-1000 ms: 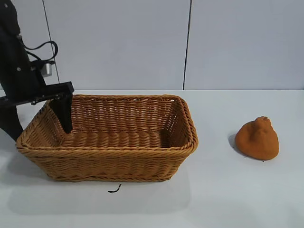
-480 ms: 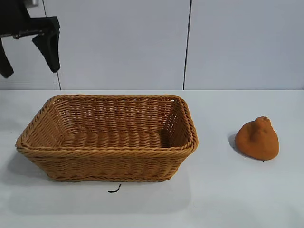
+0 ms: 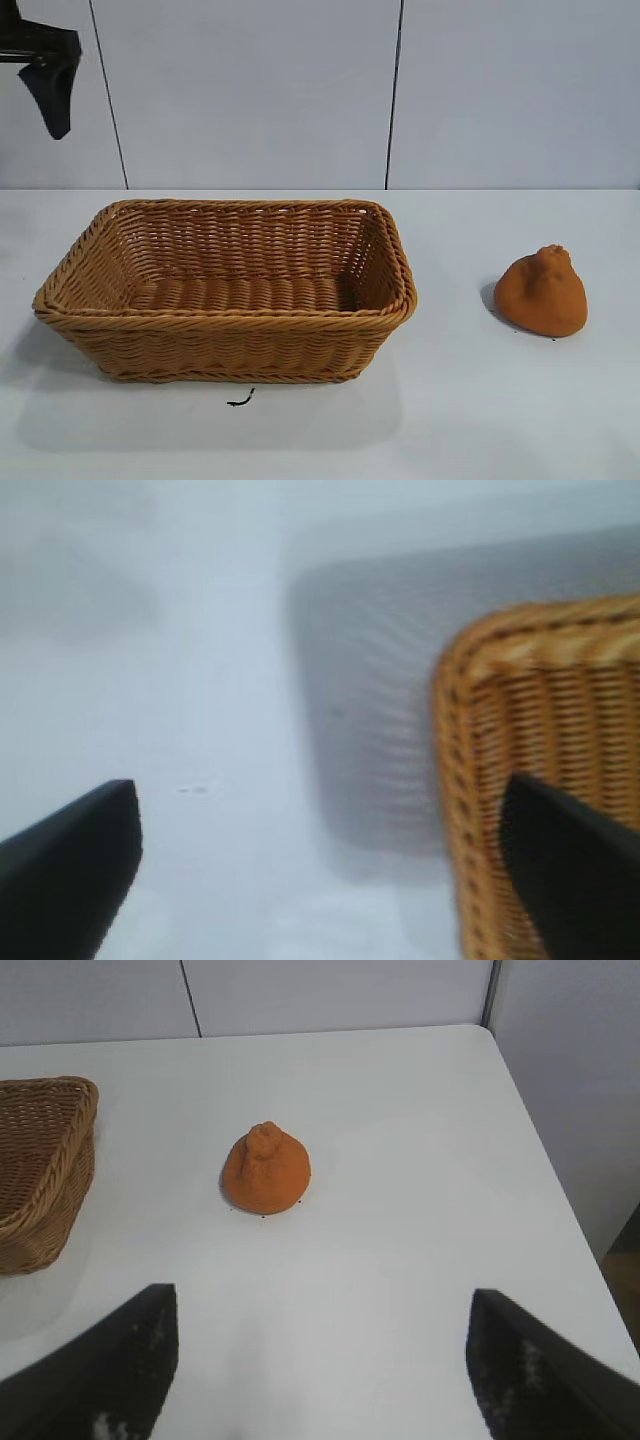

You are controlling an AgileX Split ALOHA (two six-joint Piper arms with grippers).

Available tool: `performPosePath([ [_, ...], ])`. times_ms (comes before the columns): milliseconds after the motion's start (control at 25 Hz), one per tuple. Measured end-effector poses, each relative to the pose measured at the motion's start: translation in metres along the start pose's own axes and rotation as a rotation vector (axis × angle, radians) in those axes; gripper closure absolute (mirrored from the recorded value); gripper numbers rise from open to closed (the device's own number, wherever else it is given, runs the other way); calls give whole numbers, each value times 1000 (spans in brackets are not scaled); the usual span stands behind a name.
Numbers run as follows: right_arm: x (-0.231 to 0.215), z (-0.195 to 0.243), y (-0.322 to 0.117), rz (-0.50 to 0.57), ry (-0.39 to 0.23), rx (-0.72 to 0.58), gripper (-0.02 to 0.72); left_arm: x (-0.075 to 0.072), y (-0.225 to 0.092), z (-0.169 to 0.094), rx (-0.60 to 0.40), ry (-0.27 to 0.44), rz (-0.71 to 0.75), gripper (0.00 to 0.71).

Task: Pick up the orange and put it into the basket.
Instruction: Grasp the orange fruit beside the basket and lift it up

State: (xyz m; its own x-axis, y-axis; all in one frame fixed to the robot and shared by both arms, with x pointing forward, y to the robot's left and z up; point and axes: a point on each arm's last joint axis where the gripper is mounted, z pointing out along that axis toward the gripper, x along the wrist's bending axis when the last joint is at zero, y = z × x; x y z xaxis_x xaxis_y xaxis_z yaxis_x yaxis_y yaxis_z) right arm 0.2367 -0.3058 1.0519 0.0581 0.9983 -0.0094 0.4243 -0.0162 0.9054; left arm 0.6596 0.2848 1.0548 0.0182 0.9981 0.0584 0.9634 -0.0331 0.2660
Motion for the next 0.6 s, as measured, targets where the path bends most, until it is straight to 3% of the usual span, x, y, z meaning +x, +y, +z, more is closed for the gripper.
performPosePath([
  [200,0,0,0,0,0,0,159,44,-2,2,7,15,-108,16],
  [600,0,0,0,0,0,0,159,44,-4,2,10,-27,-123,15],
])
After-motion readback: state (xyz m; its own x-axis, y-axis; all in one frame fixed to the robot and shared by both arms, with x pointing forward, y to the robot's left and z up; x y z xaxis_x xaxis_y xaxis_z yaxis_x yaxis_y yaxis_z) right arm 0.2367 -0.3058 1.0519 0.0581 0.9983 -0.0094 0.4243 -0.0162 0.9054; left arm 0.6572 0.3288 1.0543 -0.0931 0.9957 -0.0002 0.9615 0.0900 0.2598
